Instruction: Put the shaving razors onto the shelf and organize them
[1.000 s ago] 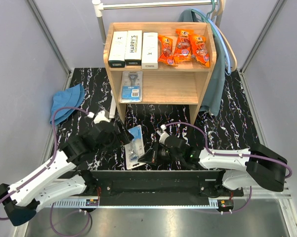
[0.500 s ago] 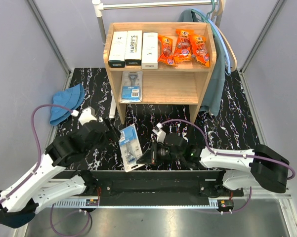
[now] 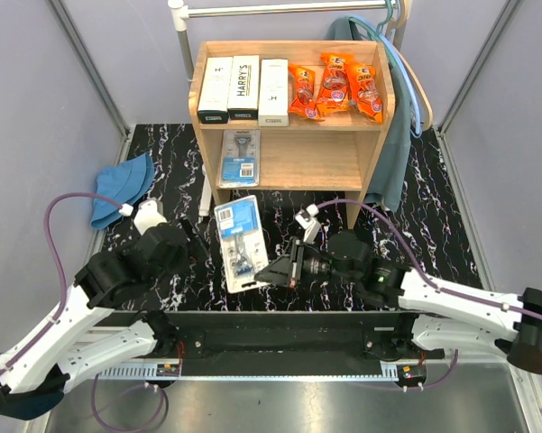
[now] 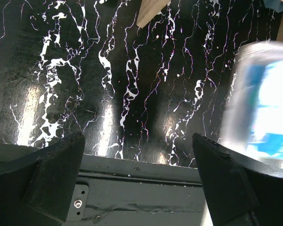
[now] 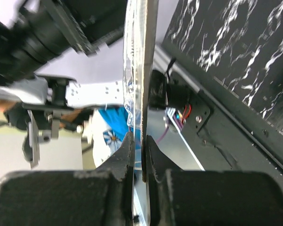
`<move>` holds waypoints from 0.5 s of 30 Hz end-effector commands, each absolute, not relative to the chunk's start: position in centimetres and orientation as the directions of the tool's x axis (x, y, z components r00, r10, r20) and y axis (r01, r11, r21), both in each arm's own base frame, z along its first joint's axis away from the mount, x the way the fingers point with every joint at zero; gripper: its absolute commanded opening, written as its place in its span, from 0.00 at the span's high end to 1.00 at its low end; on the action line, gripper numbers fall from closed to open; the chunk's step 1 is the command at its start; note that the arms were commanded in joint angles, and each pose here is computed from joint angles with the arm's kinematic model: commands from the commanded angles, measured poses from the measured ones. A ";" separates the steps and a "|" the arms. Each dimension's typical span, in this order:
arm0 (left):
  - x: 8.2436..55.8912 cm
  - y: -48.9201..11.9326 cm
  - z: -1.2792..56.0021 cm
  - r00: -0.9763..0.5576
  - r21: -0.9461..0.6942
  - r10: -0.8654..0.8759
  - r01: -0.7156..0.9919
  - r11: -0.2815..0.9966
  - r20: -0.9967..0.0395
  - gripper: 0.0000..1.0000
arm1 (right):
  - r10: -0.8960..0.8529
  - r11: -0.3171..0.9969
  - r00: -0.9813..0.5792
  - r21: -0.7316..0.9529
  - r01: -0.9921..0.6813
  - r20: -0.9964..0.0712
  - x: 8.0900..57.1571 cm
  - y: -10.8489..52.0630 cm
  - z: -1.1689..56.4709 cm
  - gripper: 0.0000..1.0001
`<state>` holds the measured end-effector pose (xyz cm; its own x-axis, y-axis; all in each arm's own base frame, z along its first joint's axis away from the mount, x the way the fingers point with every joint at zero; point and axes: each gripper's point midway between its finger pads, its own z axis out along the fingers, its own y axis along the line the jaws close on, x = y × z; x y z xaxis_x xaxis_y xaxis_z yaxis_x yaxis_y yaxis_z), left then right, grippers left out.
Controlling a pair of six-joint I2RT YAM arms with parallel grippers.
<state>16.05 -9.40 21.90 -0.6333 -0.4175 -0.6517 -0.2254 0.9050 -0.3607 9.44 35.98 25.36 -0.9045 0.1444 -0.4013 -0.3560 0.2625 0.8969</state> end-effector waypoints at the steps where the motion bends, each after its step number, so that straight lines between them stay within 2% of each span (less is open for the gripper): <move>1: 16.8 -9.3 22.4 -0.608 -0.356 -0.419 -0.228 0.906 -0.674 0.01 | 0.312 0.322 -0.844 0.884 -0.338 -0.436 12.0 33.7 28.1 1.00; 2: 16.8 -9.4 22.2 -0.611 -0.353 -0.416 -0.229 0.907 -0.673 0.01 | 0.335 0.303 -0.840 0.893 -0.334 -0.428 11.9 33.2 28.9 1.00; 7: 16.9 -10.1 21.7 -0.633 -0.348 -0.400 -0.211 0.913 -0.663 0.01 | 0.421 0.383 -0.792 0.878 -0.287 -0.442 13.6 31.1 28.5 1.00; 12: 17.1 -11.0 21.5 -0.649 -0.355 -0.389 -0.192 0.915 -0.654 0.01 | 0.456 0.418 -0.759 0.865 -0.278 -0.465 15.4 30.1 29.6 1.00; 15: 17.1 -11.4 21.3 -0.661 -0.354 -0.380 -0.181 0.918 -0.647 0.01 | 0.462 0.420 -0.768 0.872 -0.250 -0.443 17.4 29.5 29.5 1.00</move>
